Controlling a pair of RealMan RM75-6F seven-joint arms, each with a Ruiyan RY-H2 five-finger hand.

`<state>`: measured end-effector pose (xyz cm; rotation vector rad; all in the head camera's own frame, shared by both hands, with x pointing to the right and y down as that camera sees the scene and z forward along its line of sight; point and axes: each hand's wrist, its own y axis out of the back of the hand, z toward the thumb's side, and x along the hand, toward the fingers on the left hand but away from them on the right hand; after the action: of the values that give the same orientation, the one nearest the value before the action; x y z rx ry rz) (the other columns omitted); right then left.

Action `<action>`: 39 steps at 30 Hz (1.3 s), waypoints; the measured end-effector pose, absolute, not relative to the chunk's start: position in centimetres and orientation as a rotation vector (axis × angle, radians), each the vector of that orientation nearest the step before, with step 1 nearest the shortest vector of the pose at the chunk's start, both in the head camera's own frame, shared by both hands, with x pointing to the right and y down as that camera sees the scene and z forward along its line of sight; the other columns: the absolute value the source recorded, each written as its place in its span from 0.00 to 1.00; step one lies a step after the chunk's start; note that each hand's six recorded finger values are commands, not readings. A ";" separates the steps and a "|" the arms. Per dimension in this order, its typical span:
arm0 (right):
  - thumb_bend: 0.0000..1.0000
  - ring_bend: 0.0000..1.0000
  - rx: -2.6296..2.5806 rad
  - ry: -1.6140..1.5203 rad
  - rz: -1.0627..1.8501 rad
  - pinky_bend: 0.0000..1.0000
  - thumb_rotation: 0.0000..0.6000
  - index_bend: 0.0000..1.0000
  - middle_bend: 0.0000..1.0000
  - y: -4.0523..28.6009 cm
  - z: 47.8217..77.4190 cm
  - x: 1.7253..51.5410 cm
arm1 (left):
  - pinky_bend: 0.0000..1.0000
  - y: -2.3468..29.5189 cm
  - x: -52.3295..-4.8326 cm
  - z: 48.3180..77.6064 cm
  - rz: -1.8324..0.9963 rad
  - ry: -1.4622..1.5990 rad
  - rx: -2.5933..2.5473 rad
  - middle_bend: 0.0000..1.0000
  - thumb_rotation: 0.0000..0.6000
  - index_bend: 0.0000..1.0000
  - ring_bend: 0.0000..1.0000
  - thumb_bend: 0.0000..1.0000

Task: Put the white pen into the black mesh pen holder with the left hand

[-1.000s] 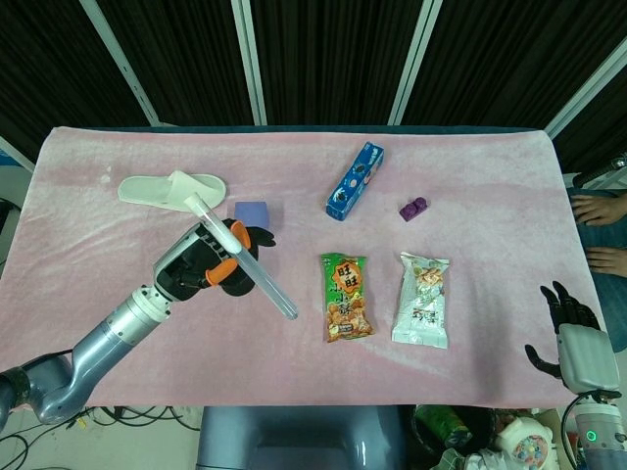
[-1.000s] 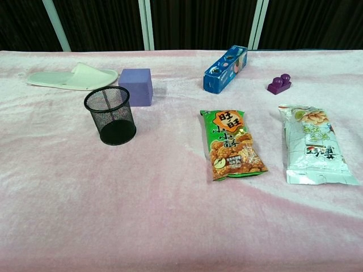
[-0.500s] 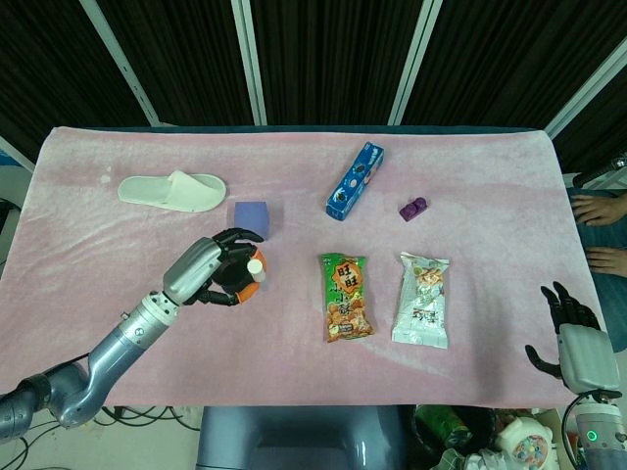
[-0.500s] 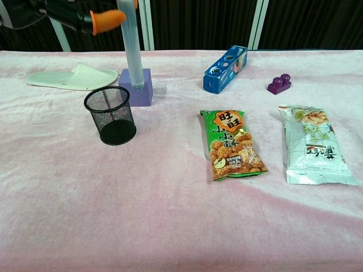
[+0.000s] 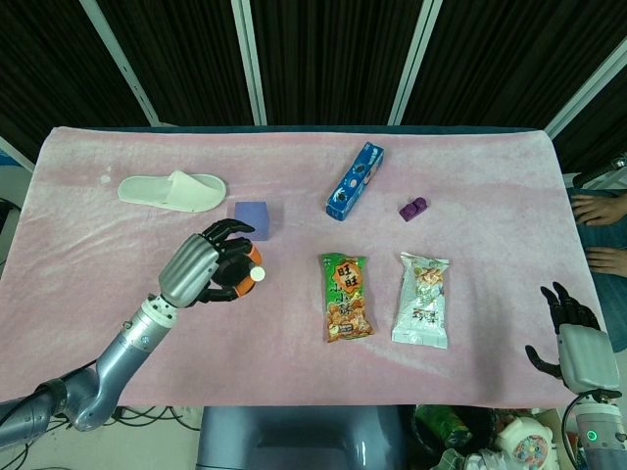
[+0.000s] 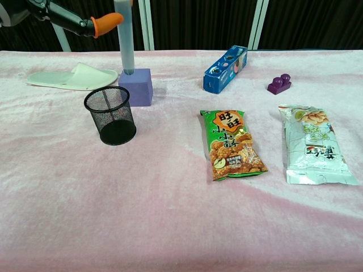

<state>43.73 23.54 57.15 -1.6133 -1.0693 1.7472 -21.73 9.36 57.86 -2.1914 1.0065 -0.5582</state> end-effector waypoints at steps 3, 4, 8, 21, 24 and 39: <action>0.19 0.10 -1.611 -1.071 1.752 0.13 1.00 0.00 0.00 23.5 57.2 43.7 | 0.21 8.9 -22.7 58.4 -0.603 1.038 -2.175 0.59 1.00 0.60 0.21 0.44; 0.19 0.10 -1.611 -1.070 1.753 0.13 1.00 0.00 0.00 23.5 57.2 43.7 | 0.21 8.9 -22.9 58.5 -0.613 1.039 -2.173 0.59 1.00 0.60 0.21 0.44; 0.19 0.10 -1.605 -1.072 1.755 0.13 1.00 0.00 0.00 23.5 57.1 43.7 | 0.21 8.6 -24.2 59.3 -0.663 1.080 -2.202 0.59 1.00 0.60 0.21 0.44; 0.19 0.10 -1.606 -1.065 1.753 0.13 1.00 0.00 0.00 23.5 57.2 43.7 | 0.21 8.1 -26.3 63.2 -0.802 1.115 -2.234 0.58 1.00 0.60 0.21 0.44; 0.19 0.10 -1.607 -1.066 1.753 0.13 1.00 0.00 0.00 23.5 57.2 43.7 | 0.21 8.1 -26.1 64.1 -0.805 1.122 -2.252 0.58 1.00 0.60 0.21 0.44; 0.19 0.10 -1.611 -1.069 1.756 0.13 1.00 0.00 0.00 23.5 57.2 43.8 | 0.20 9.4 -25.7 67.8 -0.897 1.069 -2.284 0.58 1.00 0.59 0.21 0.44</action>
<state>43.78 23.49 57.20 -1.6113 -1.0694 1.7559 -25.74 9.45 67.81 -2.2838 1.0686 -0.8971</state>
